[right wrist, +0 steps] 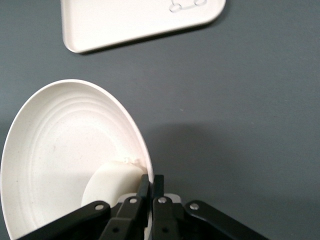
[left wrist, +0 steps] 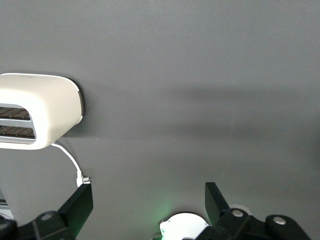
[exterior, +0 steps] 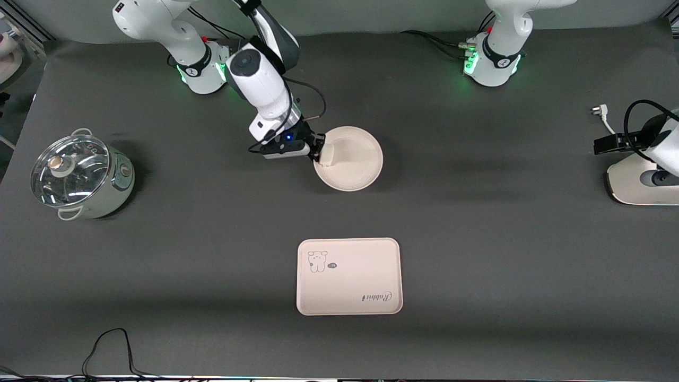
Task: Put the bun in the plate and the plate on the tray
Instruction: 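Lift the plate with the right gripper and carry it onto the tray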
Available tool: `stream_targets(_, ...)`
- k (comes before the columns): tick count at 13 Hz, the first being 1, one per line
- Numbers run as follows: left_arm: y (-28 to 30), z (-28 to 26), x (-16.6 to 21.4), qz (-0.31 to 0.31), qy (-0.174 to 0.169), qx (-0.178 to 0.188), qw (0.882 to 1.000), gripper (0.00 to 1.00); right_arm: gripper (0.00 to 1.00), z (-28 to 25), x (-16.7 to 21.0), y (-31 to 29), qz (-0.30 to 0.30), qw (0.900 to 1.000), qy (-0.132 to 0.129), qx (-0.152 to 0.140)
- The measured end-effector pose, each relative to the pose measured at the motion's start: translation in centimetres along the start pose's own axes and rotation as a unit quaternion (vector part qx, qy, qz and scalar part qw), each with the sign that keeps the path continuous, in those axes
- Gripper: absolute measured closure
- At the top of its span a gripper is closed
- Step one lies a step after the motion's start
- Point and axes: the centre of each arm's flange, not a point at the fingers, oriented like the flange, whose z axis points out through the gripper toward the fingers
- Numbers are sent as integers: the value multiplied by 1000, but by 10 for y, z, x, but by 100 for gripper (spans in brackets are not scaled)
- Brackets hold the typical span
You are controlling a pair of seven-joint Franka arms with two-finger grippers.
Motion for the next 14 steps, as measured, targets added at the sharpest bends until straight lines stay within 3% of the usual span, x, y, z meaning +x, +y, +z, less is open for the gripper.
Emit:
stream_targets(3,0,0,0,0,0,0,1000,0,96,1,26,-4,1,1000,12,7)
stream_targets(7,2,-1,0,2,3,0,1000,0,96,26,120,0,14,999,38,17)
stream_targets(11,6,-11,0,4,18,1,1000,0,96,58,204,-19,29,999,40,20)
stream_targets(14,21,-28,-10,6,38,2,999,0,96,89,236,-5,34,998,41,14)
